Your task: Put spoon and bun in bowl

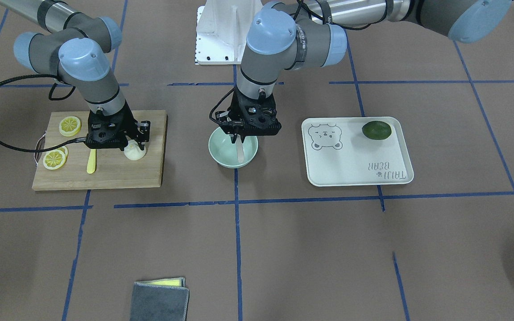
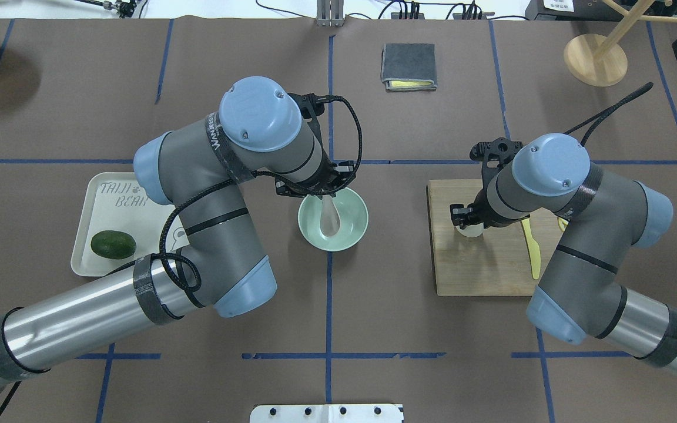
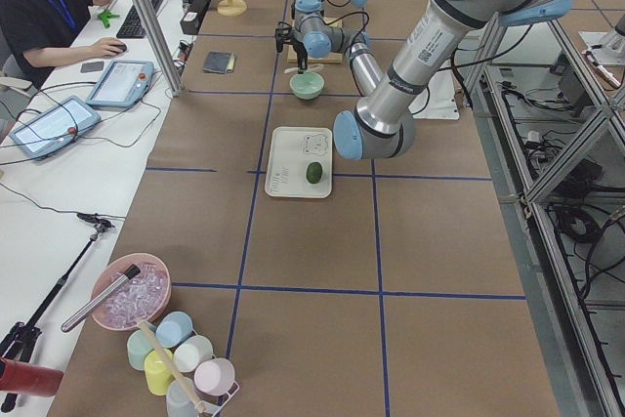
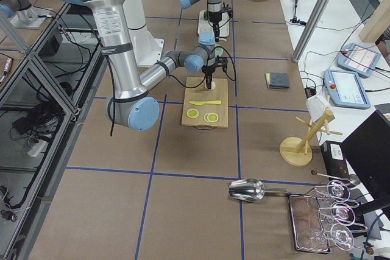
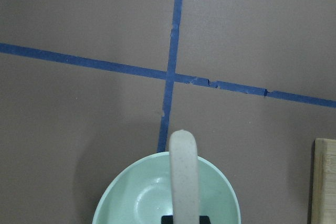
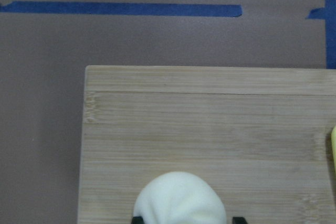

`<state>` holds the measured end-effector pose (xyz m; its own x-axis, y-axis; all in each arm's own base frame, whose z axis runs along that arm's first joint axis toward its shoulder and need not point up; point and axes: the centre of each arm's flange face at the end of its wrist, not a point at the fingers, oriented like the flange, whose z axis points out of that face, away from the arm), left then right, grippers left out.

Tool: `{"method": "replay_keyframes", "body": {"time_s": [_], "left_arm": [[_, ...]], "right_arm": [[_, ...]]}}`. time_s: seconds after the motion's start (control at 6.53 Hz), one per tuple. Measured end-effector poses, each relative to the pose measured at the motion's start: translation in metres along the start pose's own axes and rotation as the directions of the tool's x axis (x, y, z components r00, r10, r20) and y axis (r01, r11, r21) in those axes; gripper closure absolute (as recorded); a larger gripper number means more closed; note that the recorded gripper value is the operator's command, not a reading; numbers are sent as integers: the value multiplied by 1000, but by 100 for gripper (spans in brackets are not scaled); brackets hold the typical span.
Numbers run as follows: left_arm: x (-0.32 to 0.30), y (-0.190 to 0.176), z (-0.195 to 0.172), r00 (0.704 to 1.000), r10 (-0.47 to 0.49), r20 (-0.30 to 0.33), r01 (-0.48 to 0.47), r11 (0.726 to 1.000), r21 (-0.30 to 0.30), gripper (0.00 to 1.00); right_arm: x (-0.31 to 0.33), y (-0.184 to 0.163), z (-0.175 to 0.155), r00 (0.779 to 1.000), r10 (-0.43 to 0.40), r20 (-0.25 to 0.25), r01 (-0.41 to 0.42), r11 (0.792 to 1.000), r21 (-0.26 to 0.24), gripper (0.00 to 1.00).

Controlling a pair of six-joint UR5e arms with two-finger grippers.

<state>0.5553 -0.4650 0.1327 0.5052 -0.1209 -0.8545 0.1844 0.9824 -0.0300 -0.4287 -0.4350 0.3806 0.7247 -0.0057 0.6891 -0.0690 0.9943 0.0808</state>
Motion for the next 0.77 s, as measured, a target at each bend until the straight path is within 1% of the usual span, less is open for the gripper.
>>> {"method": "replay_keyframes", "body": {"time_s": [0.31, 0.46, 0.77], "left_arm": [[2, 3, 14, 1000, -10, -14, 10, 1000, -1, 100], [3, 6, 18, 1000, -13, -18, 13, 1000, 0, 100], [11, 20, 28, 1000, -17, -17, 17, 1000, 7, 100]], "right_arm": [[3, -7, -10, 1000, 8, 12, -8, 1000, 11, 100], [7, -14, -21, 1000, 17, 24, -18, 1000, 20, 100], [22, -34, -58, 997, 59, 58, -60, 998, 18, 100]]}}
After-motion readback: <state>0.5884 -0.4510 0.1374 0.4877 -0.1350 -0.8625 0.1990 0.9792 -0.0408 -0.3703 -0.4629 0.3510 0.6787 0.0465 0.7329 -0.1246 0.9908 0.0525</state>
